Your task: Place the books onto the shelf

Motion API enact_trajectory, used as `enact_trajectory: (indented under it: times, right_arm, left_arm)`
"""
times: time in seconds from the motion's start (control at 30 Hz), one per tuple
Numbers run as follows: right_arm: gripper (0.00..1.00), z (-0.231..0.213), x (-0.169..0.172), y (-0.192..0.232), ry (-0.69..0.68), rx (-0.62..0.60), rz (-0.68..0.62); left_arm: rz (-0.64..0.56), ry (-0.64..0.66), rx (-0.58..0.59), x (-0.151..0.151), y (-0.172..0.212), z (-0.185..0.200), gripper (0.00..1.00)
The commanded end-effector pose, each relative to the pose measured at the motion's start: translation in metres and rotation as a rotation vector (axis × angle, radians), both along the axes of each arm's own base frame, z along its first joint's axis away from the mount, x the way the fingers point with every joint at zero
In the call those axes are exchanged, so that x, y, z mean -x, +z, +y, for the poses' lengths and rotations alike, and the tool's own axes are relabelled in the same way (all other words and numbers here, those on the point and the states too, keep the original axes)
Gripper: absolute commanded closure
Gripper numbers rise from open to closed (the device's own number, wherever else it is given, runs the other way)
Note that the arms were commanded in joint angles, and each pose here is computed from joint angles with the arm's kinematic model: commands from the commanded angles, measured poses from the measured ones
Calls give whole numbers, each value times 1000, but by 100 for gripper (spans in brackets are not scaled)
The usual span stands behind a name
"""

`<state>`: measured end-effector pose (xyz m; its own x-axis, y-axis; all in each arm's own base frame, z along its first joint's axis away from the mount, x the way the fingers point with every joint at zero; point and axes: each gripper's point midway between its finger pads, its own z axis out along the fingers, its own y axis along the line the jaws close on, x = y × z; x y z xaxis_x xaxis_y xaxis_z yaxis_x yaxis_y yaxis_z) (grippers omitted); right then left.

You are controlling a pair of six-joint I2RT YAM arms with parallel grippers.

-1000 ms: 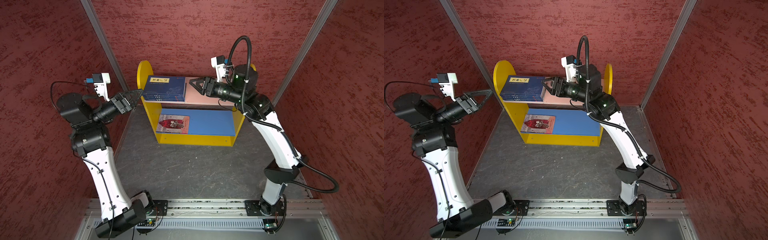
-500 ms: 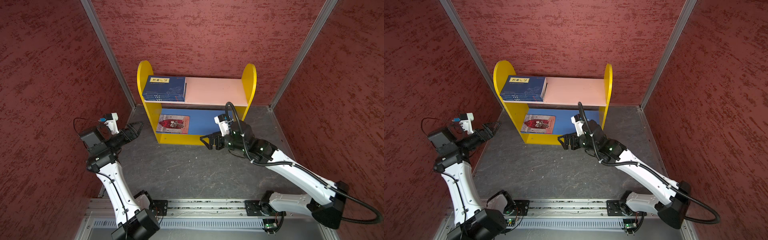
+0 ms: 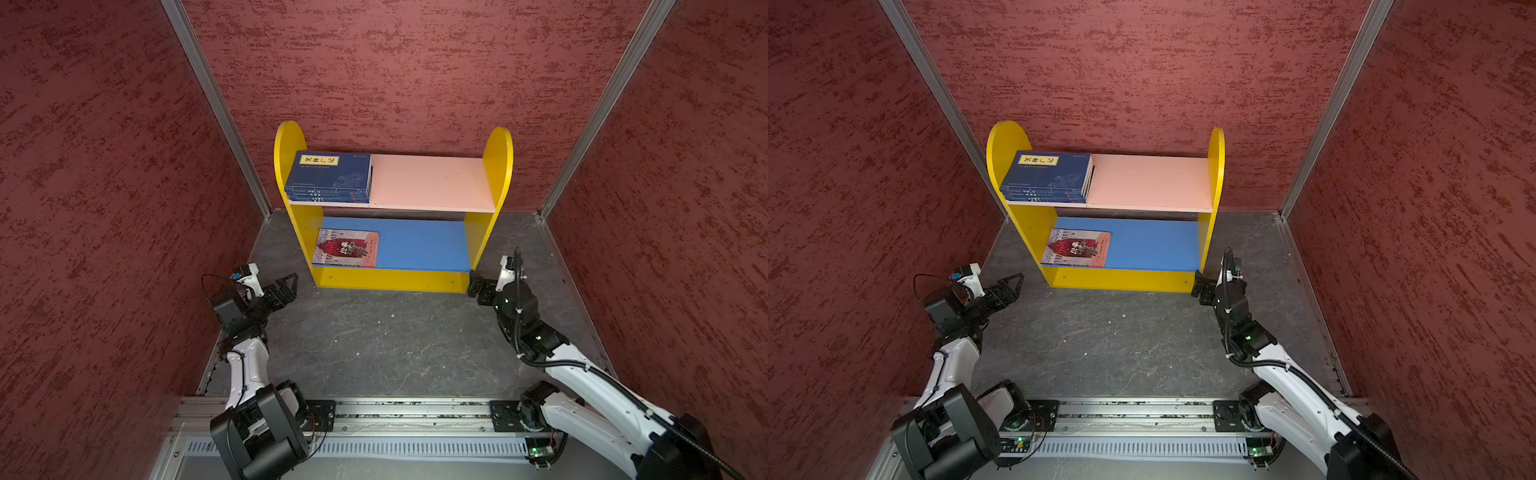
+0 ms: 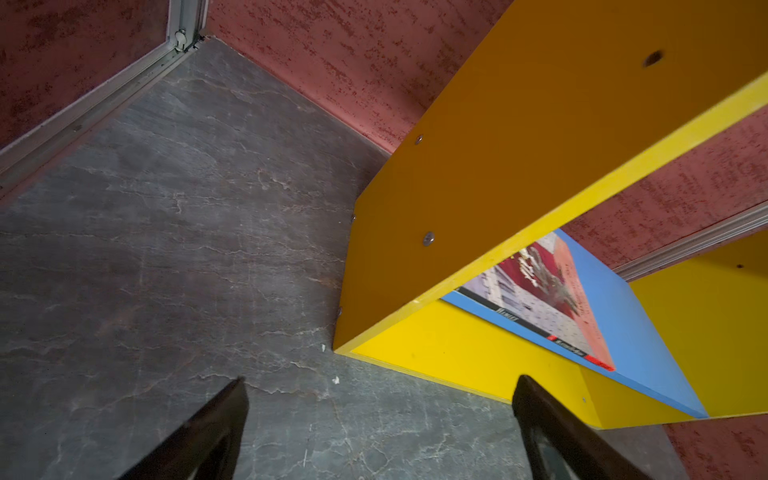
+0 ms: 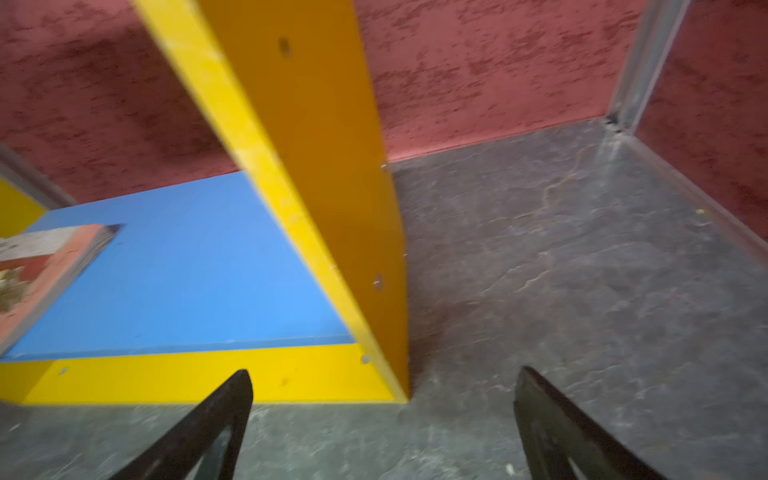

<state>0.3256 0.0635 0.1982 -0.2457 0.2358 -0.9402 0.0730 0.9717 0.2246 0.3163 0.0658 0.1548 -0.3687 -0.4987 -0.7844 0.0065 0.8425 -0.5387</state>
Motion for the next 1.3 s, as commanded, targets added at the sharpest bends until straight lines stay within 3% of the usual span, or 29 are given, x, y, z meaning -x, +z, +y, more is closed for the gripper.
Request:
enact_trajectory:
  times: [0.0,0.3,0.43,0.6,0.83,1.0,1.27]
  right_arm:
    - [1,-34,-14,36,-105,25,-198]
    - [1,-96,-23,-12,-225,110,-216]
    - [1,-102,-21,-28,-216,142,-224]
    - [1,-108,-17,-29,-218,156,-277]
    - [1,-108,-31,-54,-191,153,-233]
    - [1,-121,-48,-61,-246,137,-159]
    - [1,-116,-54,-62,-219,148,-145]
  left_arm:
    - [-201,43,-143,-15,27,10,1]
    - [-276,70,-212,-26,5,-4,1]
    - [-306,52,-218,-30,0,-16,1]
    - [-322,23,-337,-44,-17,-46,1]
    - [-255,69,-378,-55,-28,-46,1]
    - [-196,42,-382,-69,-33,-48,1]
    - [-138,8,-419,-81,-38,-57,1]
